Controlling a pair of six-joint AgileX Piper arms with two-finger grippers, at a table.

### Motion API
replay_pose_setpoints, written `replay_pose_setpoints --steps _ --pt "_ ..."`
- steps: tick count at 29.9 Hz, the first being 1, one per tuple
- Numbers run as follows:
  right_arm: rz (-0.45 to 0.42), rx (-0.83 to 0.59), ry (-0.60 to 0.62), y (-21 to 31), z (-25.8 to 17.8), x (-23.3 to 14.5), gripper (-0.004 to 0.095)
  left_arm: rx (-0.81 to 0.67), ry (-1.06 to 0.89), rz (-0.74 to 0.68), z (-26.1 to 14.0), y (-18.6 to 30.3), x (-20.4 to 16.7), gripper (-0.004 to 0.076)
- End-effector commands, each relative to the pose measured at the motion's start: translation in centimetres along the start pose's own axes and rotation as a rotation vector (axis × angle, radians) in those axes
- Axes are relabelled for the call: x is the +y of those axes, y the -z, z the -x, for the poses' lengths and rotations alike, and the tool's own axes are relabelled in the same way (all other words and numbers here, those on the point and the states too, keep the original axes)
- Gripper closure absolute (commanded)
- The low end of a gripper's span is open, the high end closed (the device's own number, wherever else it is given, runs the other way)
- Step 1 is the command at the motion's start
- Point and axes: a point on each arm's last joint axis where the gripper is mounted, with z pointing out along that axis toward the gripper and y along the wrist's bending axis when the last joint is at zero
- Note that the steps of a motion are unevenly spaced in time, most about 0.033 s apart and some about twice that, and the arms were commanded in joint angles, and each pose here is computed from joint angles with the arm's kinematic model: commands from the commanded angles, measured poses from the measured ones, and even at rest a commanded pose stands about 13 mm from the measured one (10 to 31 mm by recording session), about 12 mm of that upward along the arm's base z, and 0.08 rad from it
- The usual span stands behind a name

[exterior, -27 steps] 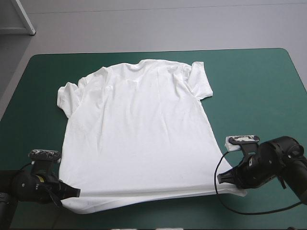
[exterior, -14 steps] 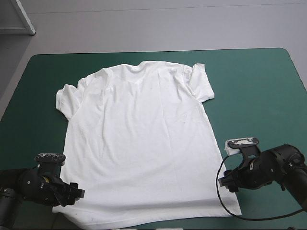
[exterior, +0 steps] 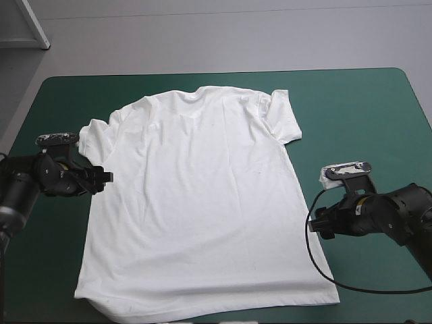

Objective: Fold the cloth

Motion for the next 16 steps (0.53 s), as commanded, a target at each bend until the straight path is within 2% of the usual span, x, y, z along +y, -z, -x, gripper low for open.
replay_pose_setpoints --steps 1,7,16 --pt "-0.012 -0.074 0.000 1.3 0.9 -0.2 0.0149 -0.087 0.013 -0.007 2.9 -0.8 0.1 0.0178" --pt "-0.011 -0.076 -0.007 1.2 1.0 -0.2 0.0168 -0.105 0.034 -0.002 4.5 -4.5 0.3 0.0178" --pt "-0.011 -0.050 -0.005 -0.5 3.7 0.1 0.0170 -0.015 0.043 0.003 4.5 -9.5 0.5 0.0179"
